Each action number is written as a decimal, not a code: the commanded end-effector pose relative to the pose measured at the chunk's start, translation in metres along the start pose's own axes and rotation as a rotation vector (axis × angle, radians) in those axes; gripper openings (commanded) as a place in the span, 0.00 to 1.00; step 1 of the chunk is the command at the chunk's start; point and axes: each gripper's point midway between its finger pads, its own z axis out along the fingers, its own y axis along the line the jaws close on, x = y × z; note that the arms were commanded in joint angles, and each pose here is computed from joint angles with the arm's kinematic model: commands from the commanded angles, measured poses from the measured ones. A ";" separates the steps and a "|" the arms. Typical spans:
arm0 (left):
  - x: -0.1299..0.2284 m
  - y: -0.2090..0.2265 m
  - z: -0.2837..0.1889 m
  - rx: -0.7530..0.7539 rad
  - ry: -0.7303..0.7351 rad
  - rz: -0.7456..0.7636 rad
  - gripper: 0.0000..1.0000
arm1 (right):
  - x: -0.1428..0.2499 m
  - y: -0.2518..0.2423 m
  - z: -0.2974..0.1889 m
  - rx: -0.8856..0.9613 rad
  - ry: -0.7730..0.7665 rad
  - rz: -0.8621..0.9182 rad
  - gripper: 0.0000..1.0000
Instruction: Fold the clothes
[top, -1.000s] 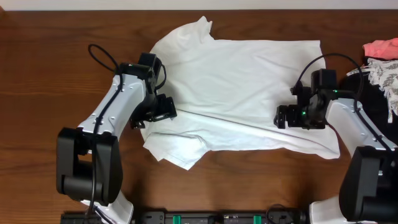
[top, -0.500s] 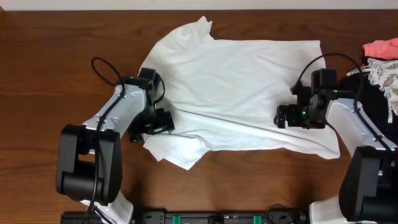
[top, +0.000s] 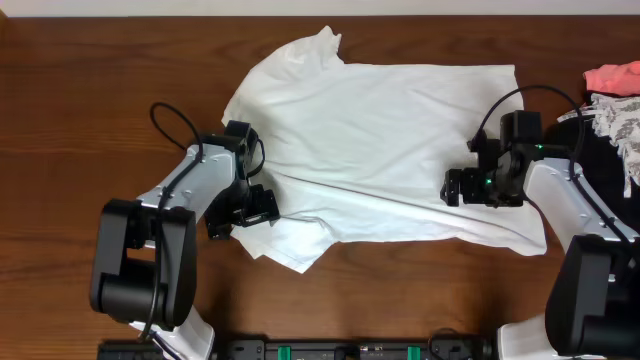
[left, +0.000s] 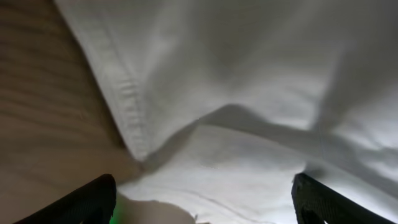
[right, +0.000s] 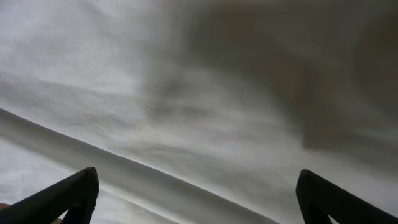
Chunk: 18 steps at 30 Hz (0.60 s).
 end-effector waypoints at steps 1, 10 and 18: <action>0.002 0.002 0.006 -0.001 0.010 -0.011 0.91 | 0.000 0.001 -0.003 0.007 -0.011 -0.012 0.99; 0.003 0.003 0.006 -0.004 0.016 -0.011 0.71 | -0.001 0.001 -0.003 0.007 -0.012 -0.012 0.99; 0.008 0.006 0.005 -0.014 0.036 -0.015 0.47 | -0.001 0.001 -0.003 0.007 -0.012 -0.012 0.99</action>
